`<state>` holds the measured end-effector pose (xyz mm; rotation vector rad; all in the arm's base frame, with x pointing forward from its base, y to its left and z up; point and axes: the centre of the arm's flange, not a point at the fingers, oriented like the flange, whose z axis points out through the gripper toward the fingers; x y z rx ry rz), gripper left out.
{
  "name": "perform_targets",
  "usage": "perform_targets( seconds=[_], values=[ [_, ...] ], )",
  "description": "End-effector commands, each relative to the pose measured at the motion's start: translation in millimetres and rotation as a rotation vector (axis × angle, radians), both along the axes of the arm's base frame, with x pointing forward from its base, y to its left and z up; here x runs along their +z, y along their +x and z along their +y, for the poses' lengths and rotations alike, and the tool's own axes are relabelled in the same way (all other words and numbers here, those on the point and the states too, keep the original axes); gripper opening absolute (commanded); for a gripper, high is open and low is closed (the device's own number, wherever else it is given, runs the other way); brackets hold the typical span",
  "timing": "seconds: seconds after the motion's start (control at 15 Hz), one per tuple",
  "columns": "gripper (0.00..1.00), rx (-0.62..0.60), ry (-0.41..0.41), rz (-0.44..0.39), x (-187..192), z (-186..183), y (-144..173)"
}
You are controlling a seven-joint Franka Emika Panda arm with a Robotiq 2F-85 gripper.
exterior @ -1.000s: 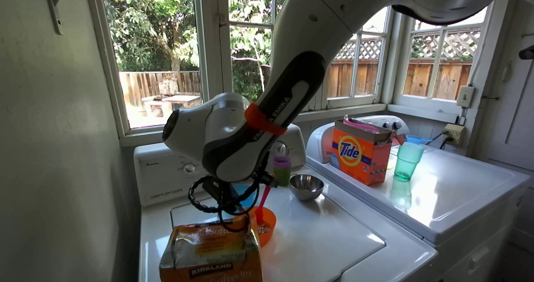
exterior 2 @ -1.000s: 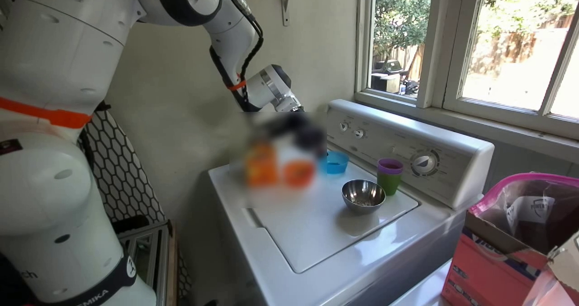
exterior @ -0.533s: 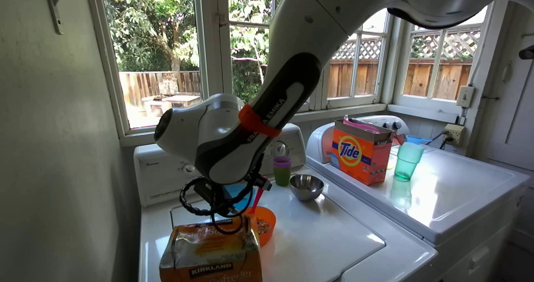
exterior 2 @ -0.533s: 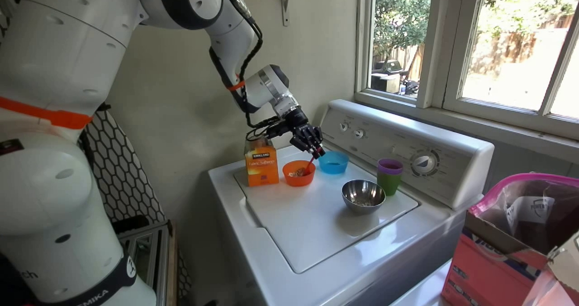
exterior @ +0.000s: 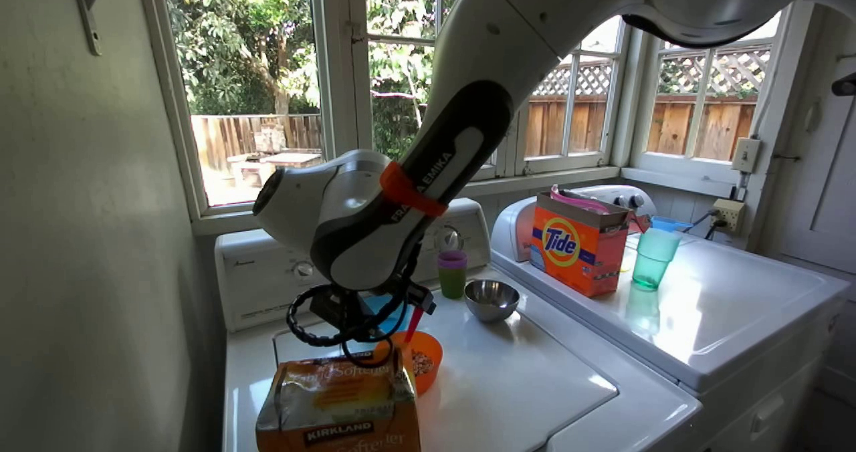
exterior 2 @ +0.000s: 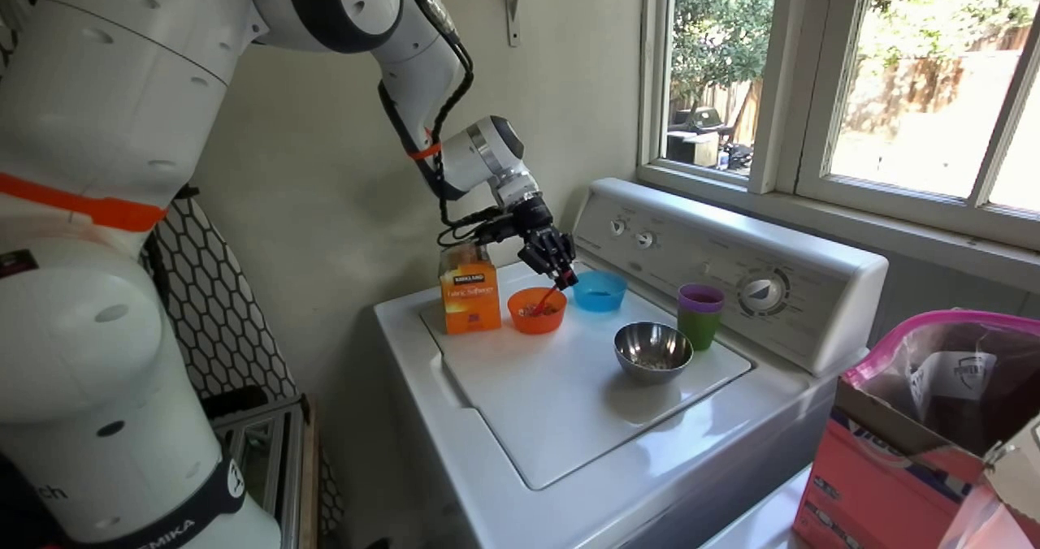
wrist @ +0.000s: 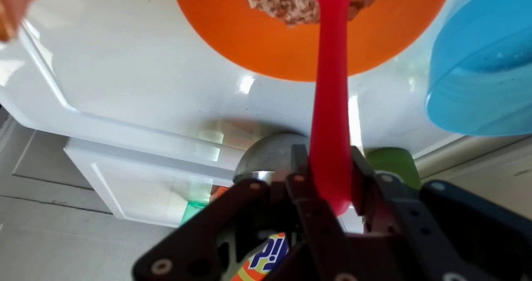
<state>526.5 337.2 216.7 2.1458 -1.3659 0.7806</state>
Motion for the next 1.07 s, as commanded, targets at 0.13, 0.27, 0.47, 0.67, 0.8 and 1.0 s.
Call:
perform_targets(
  seconds=[0.13, 0.27, 0.47, 0.67, 0.8, 1.0],
  values=[
    [0.06, -0.01, 0.109, 0.125, -12, -13, 5],
    [0.06, -0.022, 0.167, 0.139, -14, -20, 8],
    [0.06, -0.042, 0.24, 0.16, -18, -26, 13],
    [0.06, -0.064, 0.304, 0.177, -21, -33, 16],
    [0.06, -0.081, 0.34, 0.189, -25, -39, 17],
    [0.06, -0.112, 0.394, 0.201, -31, -47, 19]
  ],
)
